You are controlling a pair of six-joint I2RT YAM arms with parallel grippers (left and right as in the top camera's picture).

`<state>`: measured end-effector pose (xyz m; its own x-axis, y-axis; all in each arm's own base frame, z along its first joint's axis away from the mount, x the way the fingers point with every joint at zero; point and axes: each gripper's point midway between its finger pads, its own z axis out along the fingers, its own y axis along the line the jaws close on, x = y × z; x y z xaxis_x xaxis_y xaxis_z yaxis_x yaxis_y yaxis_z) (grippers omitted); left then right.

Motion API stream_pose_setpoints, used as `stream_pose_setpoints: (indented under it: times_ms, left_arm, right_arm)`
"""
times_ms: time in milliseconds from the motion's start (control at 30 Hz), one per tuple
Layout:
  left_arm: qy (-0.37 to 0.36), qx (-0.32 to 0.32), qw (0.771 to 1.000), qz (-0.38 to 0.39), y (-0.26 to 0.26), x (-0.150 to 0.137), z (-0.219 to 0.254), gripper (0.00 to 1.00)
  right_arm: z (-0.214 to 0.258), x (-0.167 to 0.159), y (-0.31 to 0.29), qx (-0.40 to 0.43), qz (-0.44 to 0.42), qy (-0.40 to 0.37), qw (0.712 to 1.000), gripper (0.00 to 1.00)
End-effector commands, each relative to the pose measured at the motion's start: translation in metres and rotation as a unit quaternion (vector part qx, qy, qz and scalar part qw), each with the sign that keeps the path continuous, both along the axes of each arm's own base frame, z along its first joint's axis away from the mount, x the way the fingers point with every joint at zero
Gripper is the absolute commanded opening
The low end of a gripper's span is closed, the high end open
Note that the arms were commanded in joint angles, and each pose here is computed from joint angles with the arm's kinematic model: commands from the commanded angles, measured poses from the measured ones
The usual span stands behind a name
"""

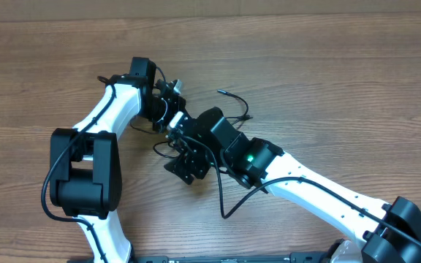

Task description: Untangle cables

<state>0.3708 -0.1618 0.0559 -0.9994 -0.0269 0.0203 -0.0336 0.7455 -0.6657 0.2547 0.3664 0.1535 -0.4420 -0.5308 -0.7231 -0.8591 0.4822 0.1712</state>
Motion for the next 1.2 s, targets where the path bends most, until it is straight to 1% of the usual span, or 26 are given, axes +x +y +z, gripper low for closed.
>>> stream_pose_setpoints:
  times_ms: [0, 133, 267, 367, 467, 567, 600, 633, 667, 700, 767, 867, 933, 1033, 1100, 1167]
  left_arm:
    - [-0.007, -0.007, 1.000, -0.007, -0.002, 0.005, 0.001, 0.04]
    - [-0.005, -0.027, 1.000, -0.009, -0.007, 0.004, 0.006, 0.04]
    - [-0.001, -0.045, 0.999, -0.012, -0.011, 0.002, 0.011, 0.04]
    - [-0.001, -0.050, 0.999, -0.018, -0.016, 0.000, 0.012, 0.04]
    - [-0.014, -0.048, 0.998, -0.036, -0.022, -0.001, 0.011, 0.04]
    - [-0.029, -0.017, 0.999, -0.042, -0.022, 0.002, 0.004, 0.04]
    - [-0.033, -0.005, 0.998, -0.044, -0.021, 0.003, 0.001, 0.04]
    - [-0.037, 0.003, 0.998, -0.046, -0.021, 0.003, -0.001, 0.04]
    - [-0.041, 0.009, 0.998, -0.048, -0.022, 0.004, -0.002, 0.04]
    - [-0.043, 0.011, 0.998, -0.049, -0.023, 0.004, -0.002, 0.05]
    - [-0.049, 0.022, 0.997, -0.050, -0.022, 0.006, -0.005, 0.04]
    - [-0.067, 0.042, 0.995, -0.058, -0.016, 0.010, -0.008, 0.04]
    - [-0.084, 0.043, 0.992, -0.078, -0.014, 0.011, -0.008, 0.04]
    - [-0.088, 0.043, 0.992, -0.081, -0.013, 0.012, -0.008, 0.04]
    - [-0.098, 0.034, 0.990, -0.095, -0.014, 0.011, -0.007, 0.04]
    - [-0.114, 0.006, 0.986, -0.119, -0.021, 0.008, -0.001, 0.04]
  right_arm:
    - [-0.002, -0.009, 0.007, 0.010, 0.023, 0.018, 1.000, 0.89]
    - [-0.008, -0.026, 0.016, 0.027, 0.063, 0.057, 0.996, 0.85]
    - [-0.010, -0.026, 0.020, 0.033, 0.069, 0.061, 0.995, 0.82]
    - [-0.002, -0.031, 0.027, 0.058, 0.091, 0.064, 0.992, 0.81]
    - [0.010, -0.044, 0.036, 0.092, 0.129, 0.079, 0.984, 0.72]
    - [0.021, -0.051, 0.042, 0.124, 0.127, 0.121, 0.977, 0.64]
    - [0.023, -0.052, 0.043, 0.131, 0.119, 0.138, 0.975, 0.58]
    - [0.025, -0.053, 0.044, 0.137, 0.112, 0.155, 0.972, 0.49]
    - [0.027, -0.055, 0.044, 0.141, 0.107, 0.169, 0.969, 0.21]
    - [0.027, -0.056, 0.044, 0.143, 0.105, 0.179, 0.968, 0.12]
    - [0.030, -0.062, 0.045, 0.148, 0.114, 0.194, 0.963, 0.04]
    - [0.038, -0.068, 0.044, 0.157, 0.130, 0.199, 0.959, 0.04]
    - [0.045, -0.070, 0.042, 0.161, 0.133, 0.197, 0.958, 0.04]
    - [0.055, -0.075, 0.037, 0.164, 0.141, 0.186, 0.959, 0.04]
    - [0.062, -0.078, 0.033, 0.164, 0.144, 0.180, 0.959, 0.04]
    - [0.071, -0.085, 0.027, 0.165, 0.159, 0.168, 0.959, 0.04]
